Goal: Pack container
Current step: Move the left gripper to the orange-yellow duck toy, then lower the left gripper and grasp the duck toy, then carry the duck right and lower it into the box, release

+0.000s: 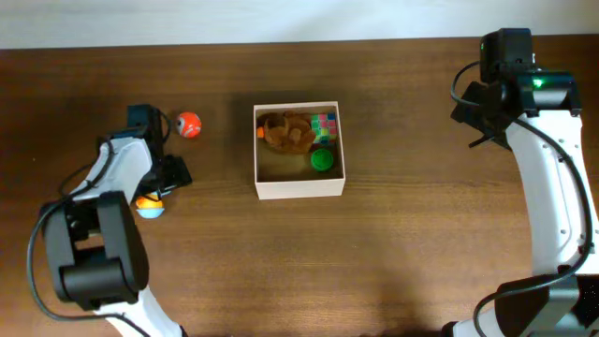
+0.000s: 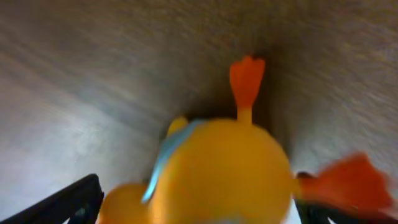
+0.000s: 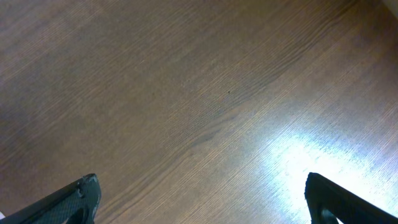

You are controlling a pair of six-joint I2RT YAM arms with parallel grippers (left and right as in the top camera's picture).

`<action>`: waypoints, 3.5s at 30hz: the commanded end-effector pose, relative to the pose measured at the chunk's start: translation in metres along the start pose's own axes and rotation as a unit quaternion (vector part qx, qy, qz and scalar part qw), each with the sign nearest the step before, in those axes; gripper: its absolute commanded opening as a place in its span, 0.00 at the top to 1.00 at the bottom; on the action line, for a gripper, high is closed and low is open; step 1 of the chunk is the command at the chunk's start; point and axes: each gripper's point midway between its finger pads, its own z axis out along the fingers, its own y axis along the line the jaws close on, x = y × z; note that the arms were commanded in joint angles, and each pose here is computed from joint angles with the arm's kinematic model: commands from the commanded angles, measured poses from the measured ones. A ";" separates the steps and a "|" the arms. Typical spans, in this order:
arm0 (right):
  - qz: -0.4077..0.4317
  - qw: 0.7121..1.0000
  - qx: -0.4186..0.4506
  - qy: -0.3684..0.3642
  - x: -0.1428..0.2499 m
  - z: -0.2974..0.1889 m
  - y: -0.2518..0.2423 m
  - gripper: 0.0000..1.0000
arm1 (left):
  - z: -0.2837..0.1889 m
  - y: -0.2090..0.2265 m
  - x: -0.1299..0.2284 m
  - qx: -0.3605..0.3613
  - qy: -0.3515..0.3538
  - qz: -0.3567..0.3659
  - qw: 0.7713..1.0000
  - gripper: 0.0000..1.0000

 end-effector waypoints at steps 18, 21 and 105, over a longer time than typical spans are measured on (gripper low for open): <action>-0.002 1.000 0.003 0.002 0.000 0.003 -0.001 0.01 | 0.016 -0.031 0.009 0.077 0.043 -0.003 0.996 0.82; -0.002 1.000 0.003 0.002 0.000 0.003 -0.001 0.01 | 0.009 -0.042 0.009 0.108 0.054 -0.003 0.993 0.82; -0.002 1.000 0.003 0.002 0.000 0.003 -0.001 0.01 | -0.207 -0.245 0.066 0.105 -0.100 0.588 0.796 0.41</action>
